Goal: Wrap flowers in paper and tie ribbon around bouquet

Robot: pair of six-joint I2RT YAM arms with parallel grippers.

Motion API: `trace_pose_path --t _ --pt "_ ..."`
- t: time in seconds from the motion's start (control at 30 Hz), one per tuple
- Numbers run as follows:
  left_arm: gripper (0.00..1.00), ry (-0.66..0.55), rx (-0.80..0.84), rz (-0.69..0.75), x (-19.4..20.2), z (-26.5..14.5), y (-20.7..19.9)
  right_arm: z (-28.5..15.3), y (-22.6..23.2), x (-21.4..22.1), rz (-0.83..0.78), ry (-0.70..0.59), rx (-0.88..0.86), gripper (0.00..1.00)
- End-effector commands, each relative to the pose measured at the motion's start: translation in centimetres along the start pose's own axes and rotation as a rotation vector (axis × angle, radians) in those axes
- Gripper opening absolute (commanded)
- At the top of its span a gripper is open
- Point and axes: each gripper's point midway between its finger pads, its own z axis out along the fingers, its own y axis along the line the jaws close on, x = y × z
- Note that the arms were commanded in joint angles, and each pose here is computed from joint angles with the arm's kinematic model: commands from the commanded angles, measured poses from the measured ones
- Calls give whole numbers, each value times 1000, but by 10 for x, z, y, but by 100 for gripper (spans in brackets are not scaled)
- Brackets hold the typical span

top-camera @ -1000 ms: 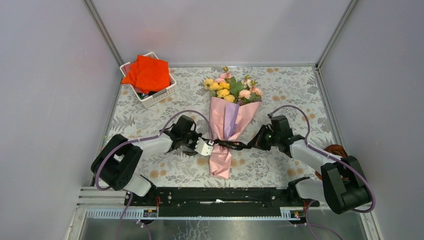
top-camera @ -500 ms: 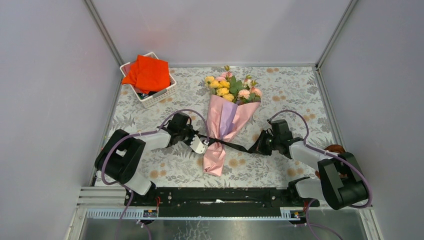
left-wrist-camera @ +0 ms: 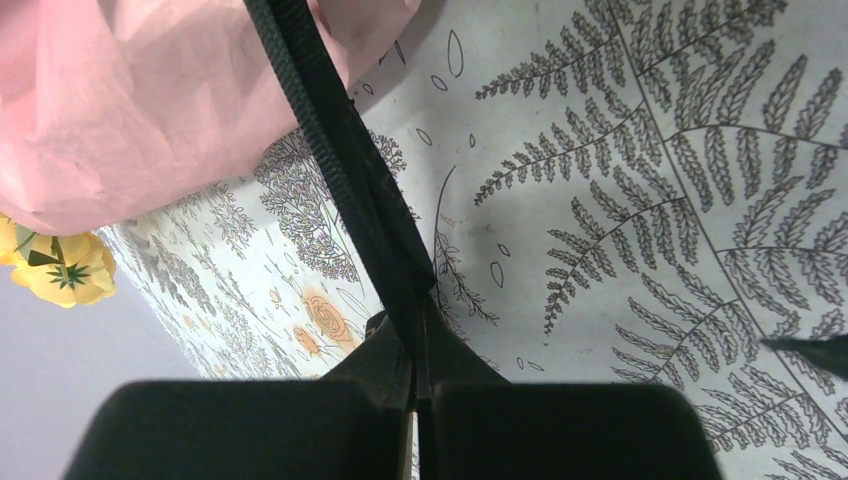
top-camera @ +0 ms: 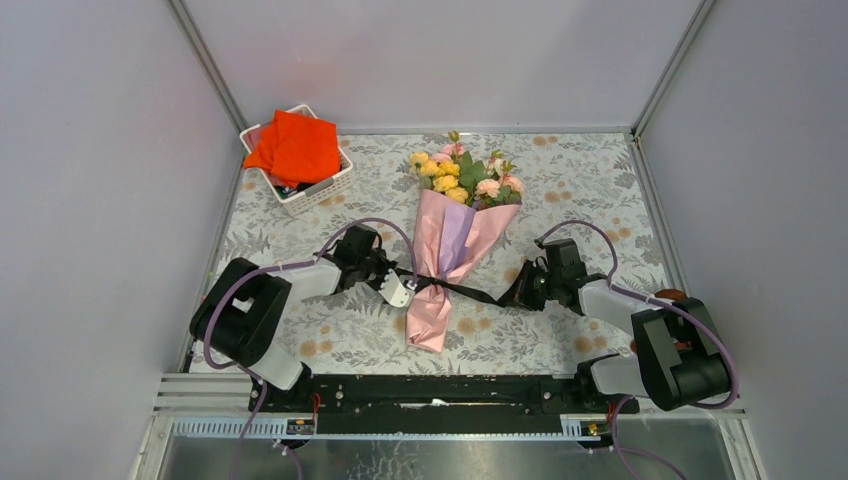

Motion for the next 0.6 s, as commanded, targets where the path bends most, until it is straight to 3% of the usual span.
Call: trace_pose_path --t 0.0,0.33,0.4,0.47,0.5,0.57 --pt "0 60 69 -33 19 -1 -23 0 -21 8 -4 24 67 0" --pt "0 30 74 -15 10 -6 -22 -1 -12 1 -29 20 36 1" --pt "2 -27 56 -18 -12 -11 -15 -6 5 -8 -77 20 -17 25" --pt "49 -67 54 -68 -34 -17 -12 -14 21 -18 -126 11 -49 42" --pt "66 -85 70 -89 -45 -20 -14 -20 29 -24 -153 -6 -60 48" --pt "82 -114 93 -145 -59 -31 -16 -32 42 -38 -211 -56 -66 56"
